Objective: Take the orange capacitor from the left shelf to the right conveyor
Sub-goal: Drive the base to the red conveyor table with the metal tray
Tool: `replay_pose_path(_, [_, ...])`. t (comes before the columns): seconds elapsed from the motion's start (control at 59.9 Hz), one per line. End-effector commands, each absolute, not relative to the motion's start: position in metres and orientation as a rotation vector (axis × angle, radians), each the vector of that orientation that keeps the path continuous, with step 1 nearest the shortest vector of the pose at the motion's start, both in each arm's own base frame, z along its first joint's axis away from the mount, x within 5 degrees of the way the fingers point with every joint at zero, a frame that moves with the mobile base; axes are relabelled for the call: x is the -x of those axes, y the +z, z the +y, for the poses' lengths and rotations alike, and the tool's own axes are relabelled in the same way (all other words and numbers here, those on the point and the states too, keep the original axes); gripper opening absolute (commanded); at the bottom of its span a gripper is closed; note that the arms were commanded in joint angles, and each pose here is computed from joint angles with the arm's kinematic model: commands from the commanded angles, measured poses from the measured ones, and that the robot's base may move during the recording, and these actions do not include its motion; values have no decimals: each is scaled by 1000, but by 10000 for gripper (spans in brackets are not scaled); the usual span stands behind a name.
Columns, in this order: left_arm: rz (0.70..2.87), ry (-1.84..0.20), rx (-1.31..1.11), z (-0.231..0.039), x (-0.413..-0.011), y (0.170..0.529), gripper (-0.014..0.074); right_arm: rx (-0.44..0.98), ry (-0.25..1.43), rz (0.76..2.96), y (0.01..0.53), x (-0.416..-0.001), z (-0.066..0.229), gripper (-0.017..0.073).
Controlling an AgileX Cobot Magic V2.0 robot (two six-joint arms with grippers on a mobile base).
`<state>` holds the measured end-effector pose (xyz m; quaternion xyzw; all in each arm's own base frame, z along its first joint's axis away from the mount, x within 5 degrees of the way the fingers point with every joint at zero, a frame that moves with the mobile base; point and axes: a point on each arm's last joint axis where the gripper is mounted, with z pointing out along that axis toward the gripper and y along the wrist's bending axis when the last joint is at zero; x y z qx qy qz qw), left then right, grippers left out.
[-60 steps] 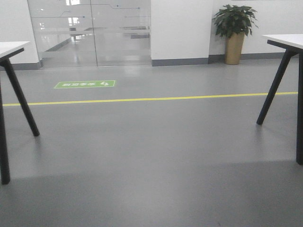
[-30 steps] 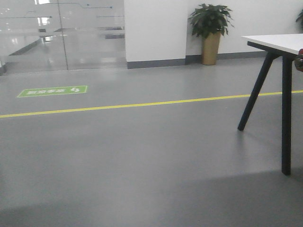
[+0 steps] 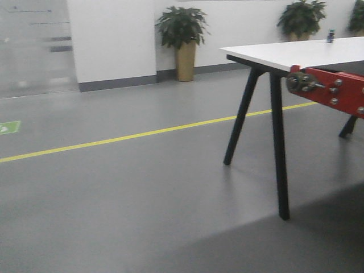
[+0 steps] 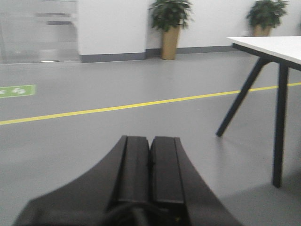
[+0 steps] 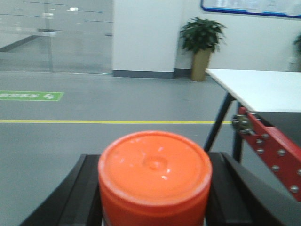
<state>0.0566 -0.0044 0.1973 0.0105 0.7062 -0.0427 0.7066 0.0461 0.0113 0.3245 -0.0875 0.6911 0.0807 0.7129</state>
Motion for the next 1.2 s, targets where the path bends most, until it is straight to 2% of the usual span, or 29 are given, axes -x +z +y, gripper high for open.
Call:
replay_pose_path(0.0, [1464, -101, -18, -4, -55, 207, -127, 182, 175, 1432, 341, -46, 11, 49])
replay_pose_path(1.185, [1464, -101, -18, -4, -55, 207, -127, 182, 175, 1432, 341, -46, 11, 49])
